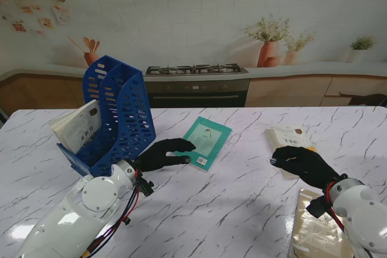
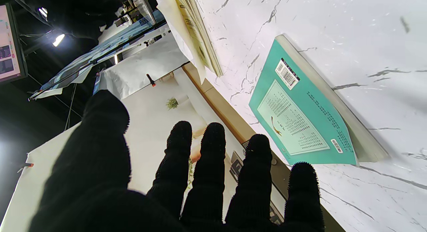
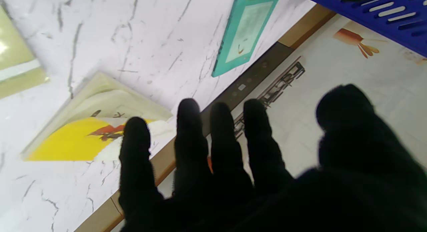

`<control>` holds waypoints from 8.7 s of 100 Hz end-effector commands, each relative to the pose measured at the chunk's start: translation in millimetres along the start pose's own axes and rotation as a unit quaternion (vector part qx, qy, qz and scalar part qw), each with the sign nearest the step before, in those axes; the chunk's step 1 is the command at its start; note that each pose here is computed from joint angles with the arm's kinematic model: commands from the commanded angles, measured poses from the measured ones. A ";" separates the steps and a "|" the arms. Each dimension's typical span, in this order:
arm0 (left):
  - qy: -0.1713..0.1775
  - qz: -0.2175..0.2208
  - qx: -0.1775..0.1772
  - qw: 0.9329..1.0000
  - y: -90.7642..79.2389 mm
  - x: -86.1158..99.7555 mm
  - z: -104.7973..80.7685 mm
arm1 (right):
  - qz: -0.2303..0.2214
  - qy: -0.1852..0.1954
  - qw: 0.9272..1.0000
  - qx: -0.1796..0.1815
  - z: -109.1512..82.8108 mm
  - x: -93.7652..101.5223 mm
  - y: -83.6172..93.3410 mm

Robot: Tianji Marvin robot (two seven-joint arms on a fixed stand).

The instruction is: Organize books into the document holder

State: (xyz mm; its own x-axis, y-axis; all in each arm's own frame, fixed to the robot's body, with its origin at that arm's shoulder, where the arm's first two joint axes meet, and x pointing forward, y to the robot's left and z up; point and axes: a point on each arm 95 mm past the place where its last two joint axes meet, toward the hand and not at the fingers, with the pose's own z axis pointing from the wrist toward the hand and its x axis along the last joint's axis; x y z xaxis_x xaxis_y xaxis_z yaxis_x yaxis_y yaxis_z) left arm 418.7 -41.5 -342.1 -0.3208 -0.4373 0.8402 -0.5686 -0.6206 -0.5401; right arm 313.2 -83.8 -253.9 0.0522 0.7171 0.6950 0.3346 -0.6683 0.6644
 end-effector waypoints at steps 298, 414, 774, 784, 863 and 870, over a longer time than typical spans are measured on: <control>0.041 -0.034 0.005 0.999 -3.5 -3.3 17.9 | -0.150 -0.208 0.966 -0.018 -57.8 -61.0 -74.1; 0.028 -0.049 0.007 0.998 0.6 -4.4 15.6 | -0.095 -0.173 0.975 0.103 2.9 -100.9 -122.0; -0.011 -0.068 0.019 0.997 12.4 -17.0 8.7 | -0.034 0.020 0.997 0.063 121.8 -22.3 -95.1; -0.013 -0.072 0.019 0.997 13.0 -16.6 11.0 | -0.038 0.012 0.998 0.042 111.8 -20.6 -88.6; -0.138 -0.167 -0.036 0.976 36.4 -11.3 36.7 | -0.022 -0.168 0.984 0.057 96.3 -41.8 -75.7; -0.152 -0.181 -0.044 0.971 40.1 -10.1 36.9 | -0.008 -0.181 0.981 0.068 97.3 -41.7 -77.3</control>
State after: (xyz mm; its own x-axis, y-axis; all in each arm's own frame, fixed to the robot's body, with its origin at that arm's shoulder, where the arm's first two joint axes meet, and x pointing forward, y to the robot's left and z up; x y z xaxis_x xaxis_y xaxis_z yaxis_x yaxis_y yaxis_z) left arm 432.5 -72.3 -377.3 0.1442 -0.4111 0.9001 -0.6415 -0.7314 -0.2313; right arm 381.2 -49.1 -350.4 0.3264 0.7875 0.5228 0.4274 -0.6163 0.6614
